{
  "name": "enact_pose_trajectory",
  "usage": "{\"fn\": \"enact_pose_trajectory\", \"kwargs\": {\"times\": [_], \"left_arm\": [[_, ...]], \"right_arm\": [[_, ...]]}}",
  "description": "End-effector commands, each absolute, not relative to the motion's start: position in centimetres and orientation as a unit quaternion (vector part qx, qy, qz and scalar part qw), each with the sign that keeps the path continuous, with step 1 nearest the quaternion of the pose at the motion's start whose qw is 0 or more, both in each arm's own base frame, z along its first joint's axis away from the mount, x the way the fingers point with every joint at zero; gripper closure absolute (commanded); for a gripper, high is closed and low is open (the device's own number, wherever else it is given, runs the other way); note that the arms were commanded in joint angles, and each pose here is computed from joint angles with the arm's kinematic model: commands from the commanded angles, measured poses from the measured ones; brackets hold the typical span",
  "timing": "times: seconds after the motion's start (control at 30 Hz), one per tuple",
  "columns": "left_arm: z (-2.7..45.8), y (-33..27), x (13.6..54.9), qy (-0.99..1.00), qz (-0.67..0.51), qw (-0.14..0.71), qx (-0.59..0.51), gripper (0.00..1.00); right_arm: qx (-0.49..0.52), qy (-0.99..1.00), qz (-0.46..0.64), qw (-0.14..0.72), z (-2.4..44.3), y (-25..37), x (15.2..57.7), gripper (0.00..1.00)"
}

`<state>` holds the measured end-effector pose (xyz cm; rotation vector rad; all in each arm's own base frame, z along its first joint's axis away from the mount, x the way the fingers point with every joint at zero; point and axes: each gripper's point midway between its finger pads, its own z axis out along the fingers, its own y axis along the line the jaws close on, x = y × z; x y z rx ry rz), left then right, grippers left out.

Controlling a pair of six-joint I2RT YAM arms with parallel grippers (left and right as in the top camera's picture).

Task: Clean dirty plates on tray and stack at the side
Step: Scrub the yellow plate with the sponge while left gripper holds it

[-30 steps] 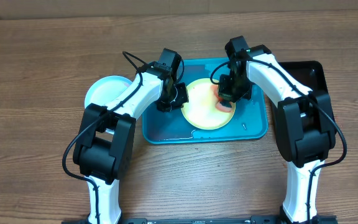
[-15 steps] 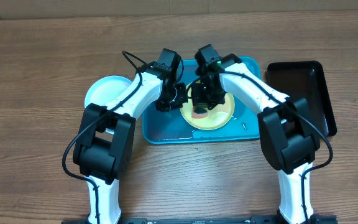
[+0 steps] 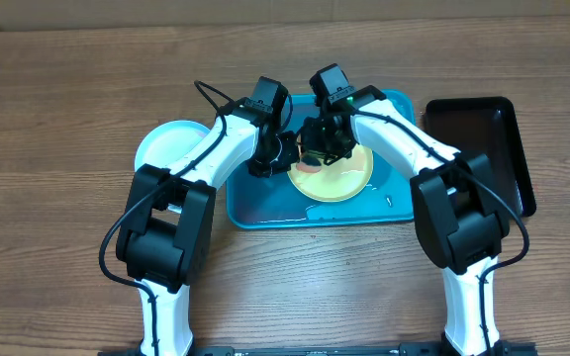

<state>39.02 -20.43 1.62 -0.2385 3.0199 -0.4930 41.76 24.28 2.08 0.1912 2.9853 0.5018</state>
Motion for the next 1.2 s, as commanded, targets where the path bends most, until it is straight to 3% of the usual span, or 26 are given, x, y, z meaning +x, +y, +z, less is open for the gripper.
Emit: {"fn": "enact_pose_trajectory", "kwargs": {"times": [0.0, 0.33, 0.53, 0.8, 1.17], "left_arm": [[1.8, -20.3, 39.1, 0.984, -0.162, 0.036, -0.072, 0.96], [1.8, -20.3, 39.1, 0.984, -0.162, 0.037, -0.072, 0.96], [1.8, -20.4, 39.1, 0.983, -0.162, 0.037, -0.072, 0.96], [1.8, -20.4, 39.2, 0.983, -0.164, 0.039, -0.071, 0.96], [1.9, -20.4, 39.4, 0.983, -0.165, 0.041, -0.072, 0.96]], "right_arm": [[0.118, 0.983, 0.131, 0.058, 1.1, 20.9, 43.0, 0.96], [0.186, 0.976, 0.111, 0.034, 2.0, 14.2, 43.4, 0.96], [0.147, 0.981, 0.125, 0.003, 2.1, 13.6, 42.1, 0.96], [0.07, 0.988, 0.135, -0.025, 1.5, 18.7, 39.1, 0.96], [0.06, 0.983, 0.16, -0.065, 1.0, 24.4, 35.3, 0.96]]}}
